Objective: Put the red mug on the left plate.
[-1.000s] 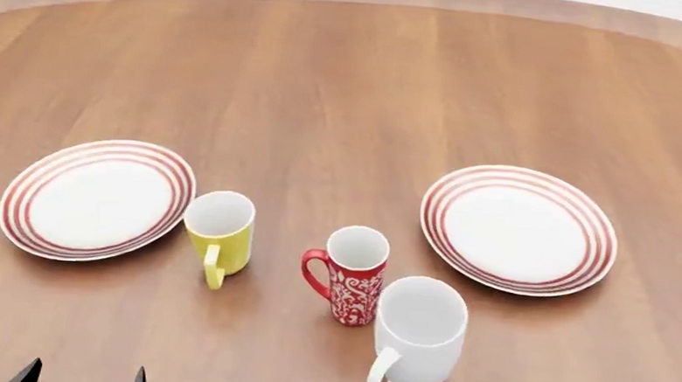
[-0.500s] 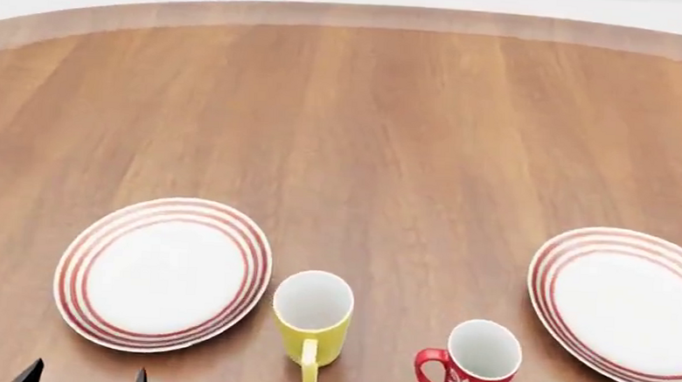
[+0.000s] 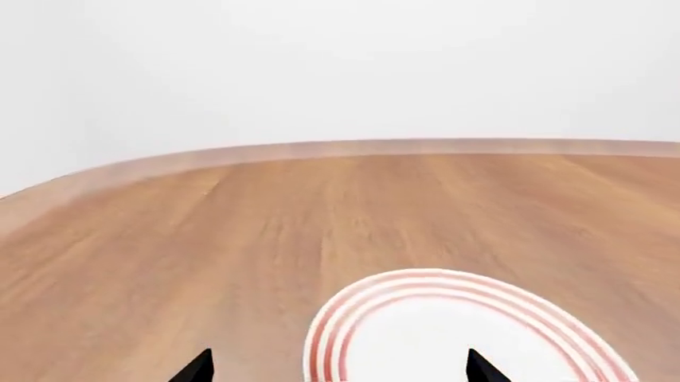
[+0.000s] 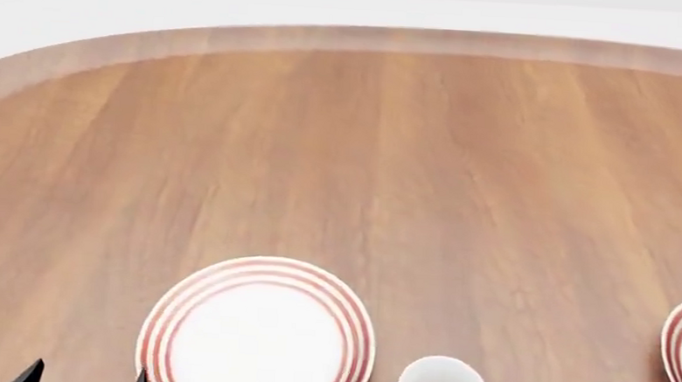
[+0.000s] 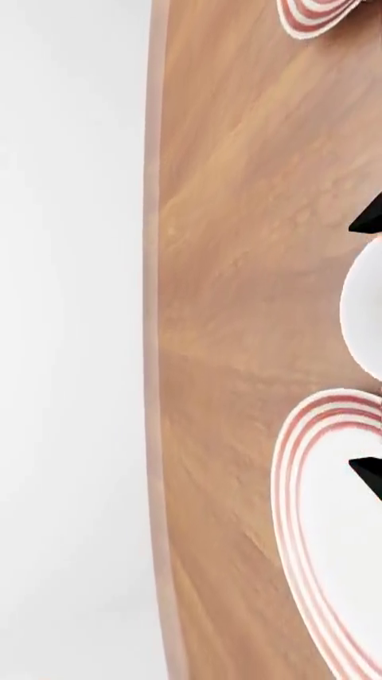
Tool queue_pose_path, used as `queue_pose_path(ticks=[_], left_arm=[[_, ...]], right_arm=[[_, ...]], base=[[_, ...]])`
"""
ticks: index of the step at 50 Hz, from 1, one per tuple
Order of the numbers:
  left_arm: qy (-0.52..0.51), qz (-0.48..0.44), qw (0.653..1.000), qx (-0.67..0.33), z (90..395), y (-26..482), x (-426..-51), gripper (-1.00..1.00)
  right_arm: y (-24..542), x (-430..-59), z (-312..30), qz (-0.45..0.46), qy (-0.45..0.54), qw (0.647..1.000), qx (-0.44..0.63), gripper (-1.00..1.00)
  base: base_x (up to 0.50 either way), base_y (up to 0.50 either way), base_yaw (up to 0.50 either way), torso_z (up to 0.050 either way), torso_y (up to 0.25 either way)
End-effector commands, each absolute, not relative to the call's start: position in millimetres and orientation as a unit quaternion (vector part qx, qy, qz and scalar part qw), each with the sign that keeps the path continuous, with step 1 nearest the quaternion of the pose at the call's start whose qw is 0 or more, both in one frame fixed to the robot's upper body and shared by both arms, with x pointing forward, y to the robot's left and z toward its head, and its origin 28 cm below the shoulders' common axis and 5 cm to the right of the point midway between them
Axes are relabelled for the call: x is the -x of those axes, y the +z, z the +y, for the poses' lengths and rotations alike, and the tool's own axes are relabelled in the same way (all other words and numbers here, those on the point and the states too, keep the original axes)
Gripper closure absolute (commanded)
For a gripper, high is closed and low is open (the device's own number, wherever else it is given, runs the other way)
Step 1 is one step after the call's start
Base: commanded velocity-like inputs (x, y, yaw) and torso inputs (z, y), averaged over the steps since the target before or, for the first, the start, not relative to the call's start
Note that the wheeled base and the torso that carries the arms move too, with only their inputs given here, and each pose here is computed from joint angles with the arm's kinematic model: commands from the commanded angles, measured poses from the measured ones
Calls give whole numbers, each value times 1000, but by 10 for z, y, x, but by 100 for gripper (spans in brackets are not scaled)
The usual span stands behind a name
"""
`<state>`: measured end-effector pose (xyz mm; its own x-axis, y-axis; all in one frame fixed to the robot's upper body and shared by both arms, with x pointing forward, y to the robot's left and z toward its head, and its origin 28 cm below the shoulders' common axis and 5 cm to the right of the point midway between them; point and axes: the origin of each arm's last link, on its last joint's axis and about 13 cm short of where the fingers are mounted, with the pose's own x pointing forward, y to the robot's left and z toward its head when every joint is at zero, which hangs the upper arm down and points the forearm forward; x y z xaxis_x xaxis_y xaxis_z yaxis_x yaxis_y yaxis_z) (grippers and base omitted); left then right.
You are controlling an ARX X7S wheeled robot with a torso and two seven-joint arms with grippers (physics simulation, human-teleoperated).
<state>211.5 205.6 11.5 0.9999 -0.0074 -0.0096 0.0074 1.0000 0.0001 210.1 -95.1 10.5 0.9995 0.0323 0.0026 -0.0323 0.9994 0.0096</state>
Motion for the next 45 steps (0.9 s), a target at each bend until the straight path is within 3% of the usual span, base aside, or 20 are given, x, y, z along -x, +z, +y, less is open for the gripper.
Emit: queue_pose_path(ticks=[1,8,19,28,45], left_arm=[[-5,5,1000,0,2055,112,-2110,-100],[-1,7,1000,0,2059,105,-2103,-100],[3,11,1000,0,2060,84,-2094,-100],[1,13,1000,2,2057,79,-2093,-100],[1,13,1000,1,2058,82,-2093,-100]], right_arm=[[105,-2103,-955,2,15,1000,-7,-100],[137,-2109,-972,26,-3,999,-19,-100],[656,-2113,-981,108,-124,986,-16,-100],[1095,-2070,-875,112,-200,973,-17,-100],[1479,-2059,-915,148,-319,927,-128,-100]], base=[[324,191,0,0,0],[143,46,0,0,0],[0,0,0,0,0],[0,0,0,0,0],[0,0,0,0,0]])
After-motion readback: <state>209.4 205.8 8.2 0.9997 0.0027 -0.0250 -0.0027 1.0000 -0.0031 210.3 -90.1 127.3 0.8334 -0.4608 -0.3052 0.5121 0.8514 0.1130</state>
